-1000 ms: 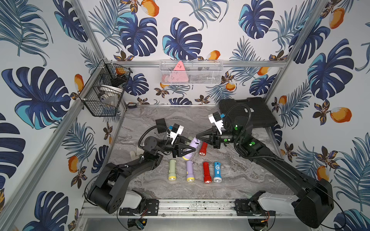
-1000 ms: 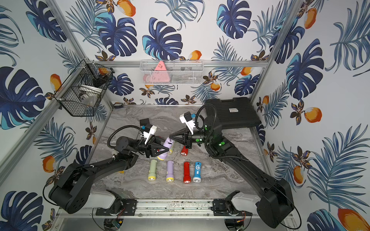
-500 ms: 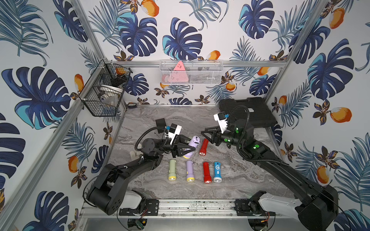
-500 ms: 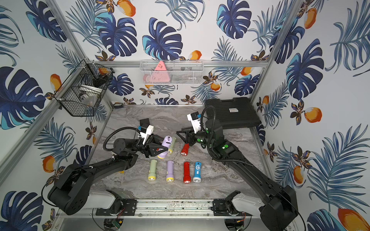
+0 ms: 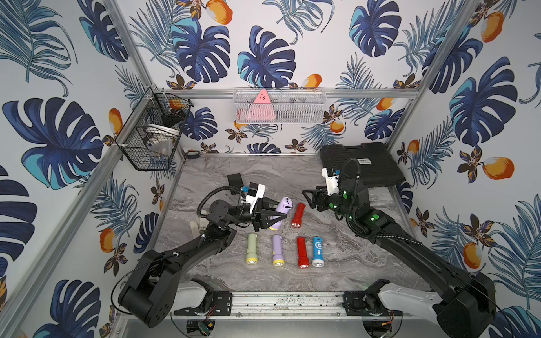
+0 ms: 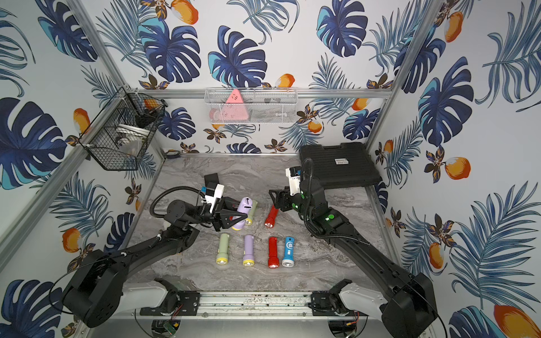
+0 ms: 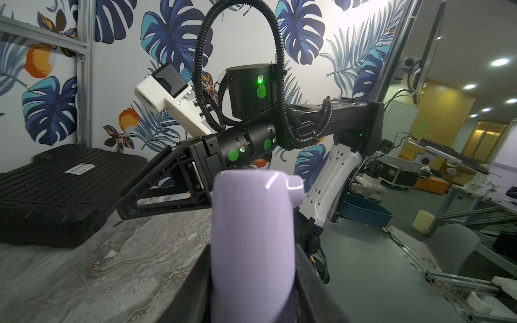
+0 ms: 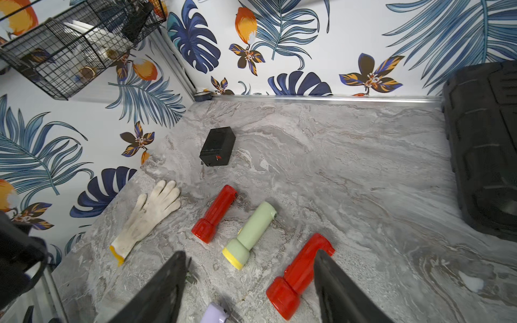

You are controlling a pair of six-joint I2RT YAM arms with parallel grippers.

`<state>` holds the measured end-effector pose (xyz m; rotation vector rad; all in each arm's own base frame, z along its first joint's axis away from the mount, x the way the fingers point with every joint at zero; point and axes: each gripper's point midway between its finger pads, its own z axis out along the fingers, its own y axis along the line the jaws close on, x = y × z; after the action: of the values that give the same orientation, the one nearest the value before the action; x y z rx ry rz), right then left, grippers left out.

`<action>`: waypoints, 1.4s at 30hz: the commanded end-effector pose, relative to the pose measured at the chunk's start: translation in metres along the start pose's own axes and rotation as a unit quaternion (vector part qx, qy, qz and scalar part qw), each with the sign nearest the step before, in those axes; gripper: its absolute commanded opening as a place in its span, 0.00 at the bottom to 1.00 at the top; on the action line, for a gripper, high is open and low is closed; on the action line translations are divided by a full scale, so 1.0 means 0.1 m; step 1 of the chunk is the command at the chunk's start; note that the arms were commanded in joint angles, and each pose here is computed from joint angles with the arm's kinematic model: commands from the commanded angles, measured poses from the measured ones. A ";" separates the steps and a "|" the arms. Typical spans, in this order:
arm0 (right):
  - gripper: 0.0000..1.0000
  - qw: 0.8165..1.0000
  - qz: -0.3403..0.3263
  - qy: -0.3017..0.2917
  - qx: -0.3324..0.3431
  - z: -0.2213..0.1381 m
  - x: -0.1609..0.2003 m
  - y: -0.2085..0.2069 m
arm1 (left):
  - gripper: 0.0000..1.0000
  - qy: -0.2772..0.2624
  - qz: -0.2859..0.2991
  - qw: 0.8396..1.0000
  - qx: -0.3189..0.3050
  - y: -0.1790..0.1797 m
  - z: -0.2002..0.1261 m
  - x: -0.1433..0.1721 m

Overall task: Close the plug at the bottom of the flashlight
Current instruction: Place the flashlight at the center of the board.

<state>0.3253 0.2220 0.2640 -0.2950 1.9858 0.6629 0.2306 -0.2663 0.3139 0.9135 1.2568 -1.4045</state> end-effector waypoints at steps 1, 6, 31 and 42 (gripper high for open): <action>0.75 1.000 0.010 0.006 0.025 0.00 0.05 -0.10 | 0.00 0.065 0.009 0.995 -0.080 0.27 0.01 0.28; 0.78 0.999 0.015 0.012 0.043 0.03 0.08 -0.18 | 0.00 0.115 0.001 0.981 -0.155 0.45 0.00 0.45; 1.00 0.983 0.135 0.051 0.116 0.07 0.22 -1.08 | 0.00 0.269 -0.107 0.726 -0.623 1.98 -1.83 1.16; 1.00 0.981 0.135 0.055 0.129 0.10 0.25 -1.14 | 0.00 0.255 -0.160 0.700 -0.647 2.34 -2.22 1.51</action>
<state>0.3712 0.1368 0.1996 0.0903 2.2179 0.5653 0.3989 -0.0635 0.0770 0.0314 2.4118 -0.0964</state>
